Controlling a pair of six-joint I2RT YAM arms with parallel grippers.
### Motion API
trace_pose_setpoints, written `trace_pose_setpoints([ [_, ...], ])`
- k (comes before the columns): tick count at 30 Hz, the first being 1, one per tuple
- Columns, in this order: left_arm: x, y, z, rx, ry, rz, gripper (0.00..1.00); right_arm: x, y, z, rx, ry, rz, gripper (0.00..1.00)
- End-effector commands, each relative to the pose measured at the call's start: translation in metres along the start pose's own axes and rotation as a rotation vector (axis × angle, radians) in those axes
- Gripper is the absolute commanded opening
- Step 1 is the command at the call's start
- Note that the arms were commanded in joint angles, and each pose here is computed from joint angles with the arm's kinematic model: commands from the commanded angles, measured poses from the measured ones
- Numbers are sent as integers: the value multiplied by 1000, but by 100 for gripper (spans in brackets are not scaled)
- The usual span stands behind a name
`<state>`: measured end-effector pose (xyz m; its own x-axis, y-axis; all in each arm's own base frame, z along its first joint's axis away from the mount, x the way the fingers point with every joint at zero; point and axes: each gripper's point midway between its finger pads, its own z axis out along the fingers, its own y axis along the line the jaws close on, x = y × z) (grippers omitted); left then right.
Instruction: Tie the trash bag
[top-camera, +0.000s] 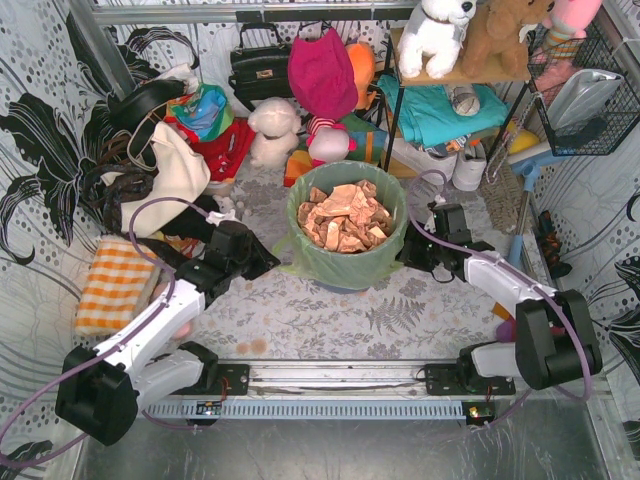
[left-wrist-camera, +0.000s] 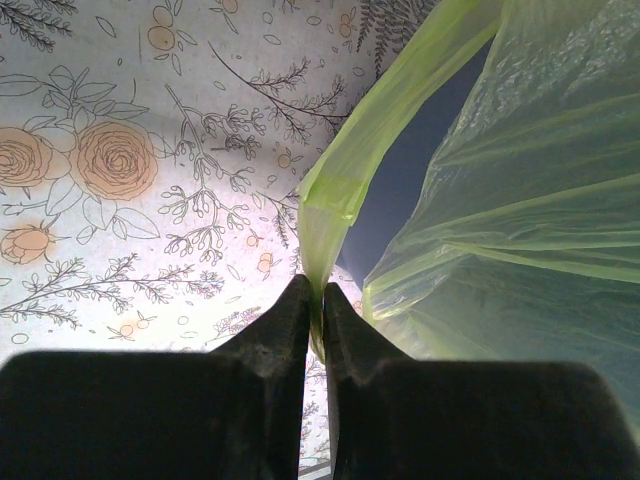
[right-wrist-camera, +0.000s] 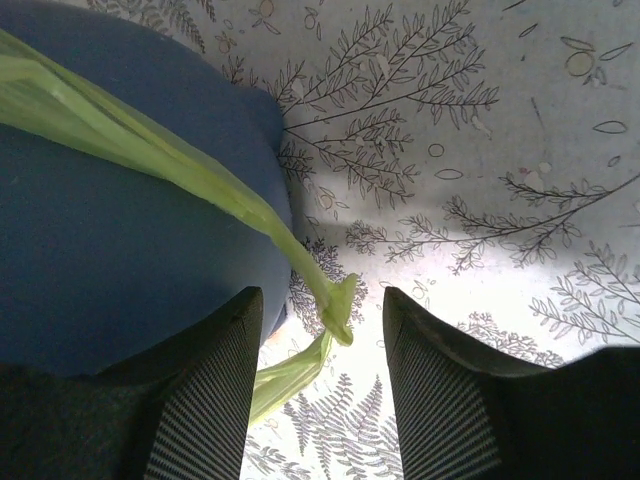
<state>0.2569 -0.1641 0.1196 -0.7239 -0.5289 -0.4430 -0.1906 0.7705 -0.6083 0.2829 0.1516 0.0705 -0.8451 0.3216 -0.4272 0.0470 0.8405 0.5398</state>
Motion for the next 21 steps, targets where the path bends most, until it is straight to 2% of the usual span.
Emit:
trace_pose_setpoints([
  [1, -8, -9, 0, 41, -29, 18, 19, -1, 10, 12, -94, -8, -12, 51],
  [6, -7, -7, 1, 40, -30, 17, 16, 5, 4, 26, -92, 6, 15, 45],
  [11, -12, -6, -6, 38, -70, -2, 12, 11, -3, 34, -86, 10, 13, 34],
  [14, -14, -6, -9, 38, -80, 0, 11, 13, -13, 33, -40, 0, 17, 21],
  [17, -13, -3, -10, 28, -80, 8, 9, 12, -23, 27, 19, -17, 18, 0],
  [21, -16, -6, -18, 38, -93, 21, 4, 7, -20, 15, 24, -45, 1, 0],
])
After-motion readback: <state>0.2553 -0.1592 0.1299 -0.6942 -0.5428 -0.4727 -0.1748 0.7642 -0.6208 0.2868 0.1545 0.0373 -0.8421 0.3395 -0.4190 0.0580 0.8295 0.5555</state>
